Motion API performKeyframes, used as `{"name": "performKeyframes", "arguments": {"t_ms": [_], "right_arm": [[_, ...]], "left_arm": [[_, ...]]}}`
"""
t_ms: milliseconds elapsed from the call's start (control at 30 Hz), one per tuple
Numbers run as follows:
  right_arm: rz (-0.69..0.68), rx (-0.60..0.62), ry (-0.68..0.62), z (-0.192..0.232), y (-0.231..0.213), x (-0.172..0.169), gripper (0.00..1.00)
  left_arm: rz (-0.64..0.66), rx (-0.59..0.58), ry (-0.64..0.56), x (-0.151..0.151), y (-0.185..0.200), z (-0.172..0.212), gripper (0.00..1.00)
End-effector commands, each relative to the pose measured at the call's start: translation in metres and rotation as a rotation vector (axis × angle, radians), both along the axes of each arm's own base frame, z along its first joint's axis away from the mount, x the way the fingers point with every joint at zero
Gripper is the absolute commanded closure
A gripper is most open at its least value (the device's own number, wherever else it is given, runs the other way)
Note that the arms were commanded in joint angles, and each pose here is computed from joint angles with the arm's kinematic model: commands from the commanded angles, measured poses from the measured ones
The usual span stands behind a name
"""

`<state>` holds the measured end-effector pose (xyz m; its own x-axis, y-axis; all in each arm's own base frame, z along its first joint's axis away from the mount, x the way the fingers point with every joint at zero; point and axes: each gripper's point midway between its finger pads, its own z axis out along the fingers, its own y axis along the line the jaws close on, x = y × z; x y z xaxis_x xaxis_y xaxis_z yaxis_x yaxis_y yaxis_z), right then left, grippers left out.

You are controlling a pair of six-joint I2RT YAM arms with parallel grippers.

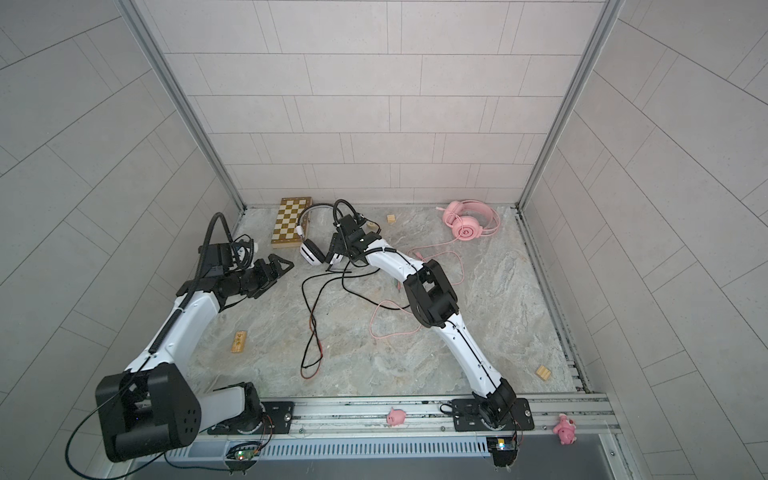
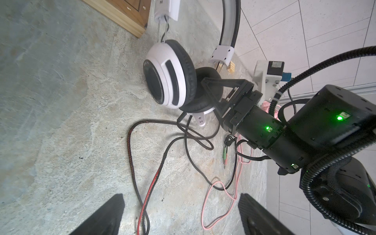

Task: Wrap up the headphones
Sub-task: 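Lift the white headphones with the right gripper while the left gripper approaches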

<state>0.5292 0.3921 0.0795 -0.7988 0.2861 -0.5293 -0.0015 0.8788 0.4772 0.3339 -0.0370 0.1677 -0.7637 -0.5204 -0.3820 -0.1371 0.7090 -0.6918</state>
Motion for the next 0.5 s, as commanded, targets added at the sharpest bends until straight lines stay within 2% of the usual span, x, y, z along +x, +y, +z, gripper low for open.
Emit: {"name": "performKeyframes", "arguments": {"t_ms": [0,133,367,400,467], "right_arm": [[0.052,-0.149,0.093,-0.030,-0.023,-0.021,0.22],[0.065,-0.155,0.082,-0.032,-0.018,-0.022,0.22],[0.106,-0.133,0.075,-0.039,0.008,-0.030,0.32],[0.110,-0.133,0.071,-0.038,0.009,-0.030,0.35],[0.123,-0.133,0.063,-0.036,0.012,-0.032,0.49]], "left_arm": [[0.005,-0.002,-0.001,-0.002,0.001,-0.001,0.06],[0.005,0.000,-0.001,-0.002,0.001,-0.001,0.06],[0.009,0.004,0.007,-0.002,0.002,-0.004,0.06],[0.009,0.005,0.007,-0.002,0.002,-0.004,0.06],[0.008,0.003,0.012,-0.002,0.002,-0.005,0.06]]}}
